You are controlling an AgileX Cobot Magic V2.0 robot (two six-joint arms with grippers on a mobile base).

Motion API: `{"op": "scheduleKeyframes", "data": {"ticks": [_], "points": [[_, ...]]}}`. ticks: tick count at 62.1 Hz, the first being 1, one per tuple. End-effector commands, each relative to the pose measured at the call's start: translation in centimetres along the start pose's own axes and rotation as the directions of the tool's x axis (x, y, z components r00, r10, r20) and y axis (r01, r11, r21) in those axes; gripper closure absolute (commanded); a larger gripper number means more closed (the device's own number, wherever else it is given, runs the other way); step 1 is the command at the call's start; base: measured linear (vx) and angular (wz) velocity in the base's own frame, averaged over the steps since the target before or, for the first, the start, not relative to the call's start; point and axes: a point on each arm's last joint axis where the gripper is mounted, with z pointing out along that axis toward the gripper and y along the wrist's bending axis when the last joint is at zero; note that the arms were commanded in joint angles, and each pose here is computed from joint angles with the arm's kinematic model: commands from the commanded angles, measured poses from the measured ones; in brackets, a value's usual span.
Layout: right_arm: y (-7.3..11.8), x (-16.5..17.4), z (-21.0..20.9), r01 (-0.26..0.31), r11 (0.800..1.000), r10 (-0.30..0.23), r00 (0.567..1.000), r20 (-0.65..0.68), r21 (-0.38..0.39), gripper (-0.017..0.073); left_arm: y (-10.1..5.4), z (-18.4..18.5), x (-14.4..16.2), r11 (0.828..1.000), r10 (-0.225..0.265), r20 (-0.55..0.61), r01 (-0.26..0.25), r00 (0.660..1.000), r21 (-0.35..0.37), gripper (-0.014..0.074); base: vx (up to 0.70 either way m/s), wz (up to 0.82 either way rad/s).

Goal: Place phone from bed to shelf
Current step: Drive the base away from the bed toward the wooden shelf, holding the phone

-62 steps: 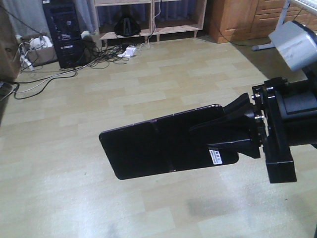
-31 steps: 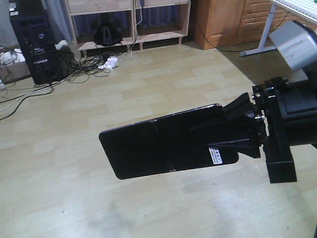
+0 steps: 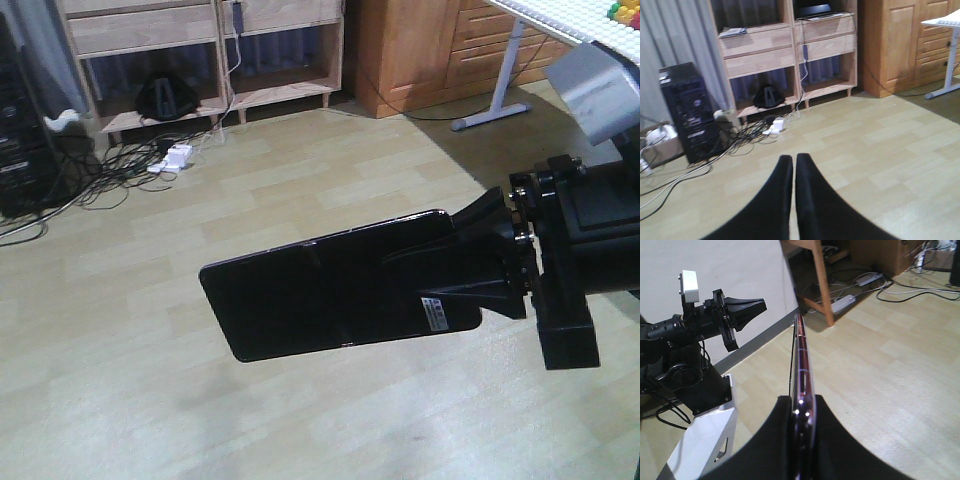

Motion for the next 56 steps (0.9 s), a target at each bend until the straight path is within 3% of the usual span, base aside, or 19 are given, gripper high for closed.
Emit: {"op": "scheduleKeyframes", "data": {"ticks": [1,56], "points": [[1.54,-1.29,-0.66,0.014,0.997,-0.008,0.997,0.079,-0.077,0.0561,0.16,-0.3,-1.42,1.0,-0.014,0.107,0.015,0.994,-0.009,0.0592,0.44,-0.2],[1.54,-1.29,-0.66,0.014,0.997,-0.008,0.997,0.079,-0.078,0.0561,0.16,-0.3,-1.42,1.0,-0.014,0.107,0.015,0.994,-0.009,0.0592,0.46,-0.22]]}}
